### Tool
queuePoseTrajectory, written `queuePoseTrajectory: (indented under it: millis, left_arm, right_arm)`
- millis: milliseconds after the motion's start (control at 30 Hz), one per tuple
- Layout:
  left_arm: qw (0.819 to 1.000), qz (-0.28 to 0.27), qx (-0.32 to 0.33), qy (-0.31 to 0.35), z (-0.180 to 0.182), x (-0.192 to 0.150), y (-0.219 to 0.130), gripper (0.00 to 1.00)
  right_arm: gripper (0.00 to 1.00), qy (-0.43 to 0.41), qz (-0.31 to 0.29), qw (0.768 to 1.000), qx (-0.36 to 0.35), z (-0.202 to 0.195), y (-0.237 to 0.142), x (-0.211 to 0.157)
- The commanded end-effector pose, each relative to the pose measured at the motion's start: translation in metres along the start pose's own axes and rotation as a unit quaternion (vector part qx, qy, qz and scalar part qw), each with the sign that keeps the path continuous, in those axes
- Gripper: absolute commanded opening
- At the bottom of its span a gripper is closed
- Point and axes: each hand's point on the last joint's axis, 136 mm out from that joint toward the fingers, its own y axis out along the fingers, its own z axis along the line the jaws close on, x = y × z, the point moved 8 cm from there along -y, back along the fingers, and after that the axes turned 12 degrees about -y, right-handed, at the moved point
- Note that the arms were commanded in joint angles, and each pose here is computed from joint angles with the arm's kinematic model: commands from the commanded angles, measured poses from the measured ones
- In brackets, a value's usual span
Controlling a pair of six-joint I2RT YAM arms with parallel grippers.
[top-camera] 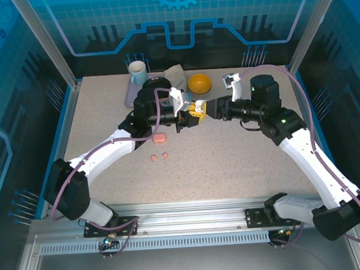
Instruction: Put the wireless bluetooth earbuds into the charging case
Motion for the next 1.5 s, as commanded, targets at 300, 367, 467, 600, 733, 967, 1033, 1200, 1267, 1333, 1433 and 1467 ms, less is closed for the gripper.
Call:
queuePoseTrajectory:
  millis: [300, 367, 467, 600, 733, 967, 1033, 1200, 1267, 1333, 1433, 1467]
  left_arm:
    - [1.0, -0.018, -0.006, 0.023, -0.003, 0.014, -0.001, 0.0]
    - [1.0, -0.018, -0.007, 0.023, -0.003, 0.014, -0.001, 0.0]
    - [1.0, -0.017, -0.007, 0.023, -0.002, 0.014, -0.001, 0.0]
    - [1.0, -0.017, -0.007, 0.021, -0.002, 0.014, 0.0, 0.0]
    - [1.0, -0.018, -0.006, 0.02, 0.0, 0.015, 0.001, 0.0]
    - [1.0, -0.018, -0.006, 0.02, 0.001, 0.016, 0.002, 0.0]
    - [1.0, -0.018, -0.007, 0.02, 0.001, 0.017, 0.002, 0.0]
    - [1.0, -0.018, -0.007, 0.019, 0.001, 0.017, 0.003, 0.0]
    - [1.0, -0.018, -0.006, 0.019, 0.001, 0.016, 0.003, 0.0]
    - [1.0, -0.017, -0.006, 0.018, 0.001, 0.016, 0.003, 0.0]
    - [1.0, -0.019, -0.006, 0.021, 0.0, 0.017, 0.002, 0.0]
    - [1.0, -0.018, -0.006, 0.022, 0.0, 0.017, 0.002, 0.0]
  right_arm:
    - [0.42, -0.015, -0.003, 1.0, 0.012, -0.002, -0.011, 0.007]
    - [0.43, -0.013, -0.027, 1.0, -0.001, -0.004, -0.022, 0.008]
    - [0.43, -0.009, -0.052, 0.999, -0.004, -0.003, -0.035, 0.012]
    - [0.43, -0.008, -0.057, 0.998, 0.015, 0.005, -0.04, 0.018]
    - [0.43, -0.002, -0.051, 0.998, 0.036, 0.01, -0.036, 0.018]
    - [0.43, 0.001, -0.031, 0.998, 0.063, 0.018, -0.023, 0.007]
    - [0.43, 0.0, -0.024, 0.997, 0.068, 0.021, -0.02, 0.004]
    - [0.42, -0.001, -0.008, 0.997, 0.073, 0.023, -0.013, -0.002]
    - [0.42, 0.001, -0.004, 0.997, 0.073, 0.022, -0.011, -0.004]
    - [0.42, 0.003, 0.0, 0.997, 0.071, 0.021, -0.009, -0.006]
    - [0.42, 0.004, 0.005, 0.998, 0.065, 0.018, -0.006, -0.009]
    - [0.42, 0.004, 0.006, 0.998, 0.063, 0.017, -0.006, -0.009]
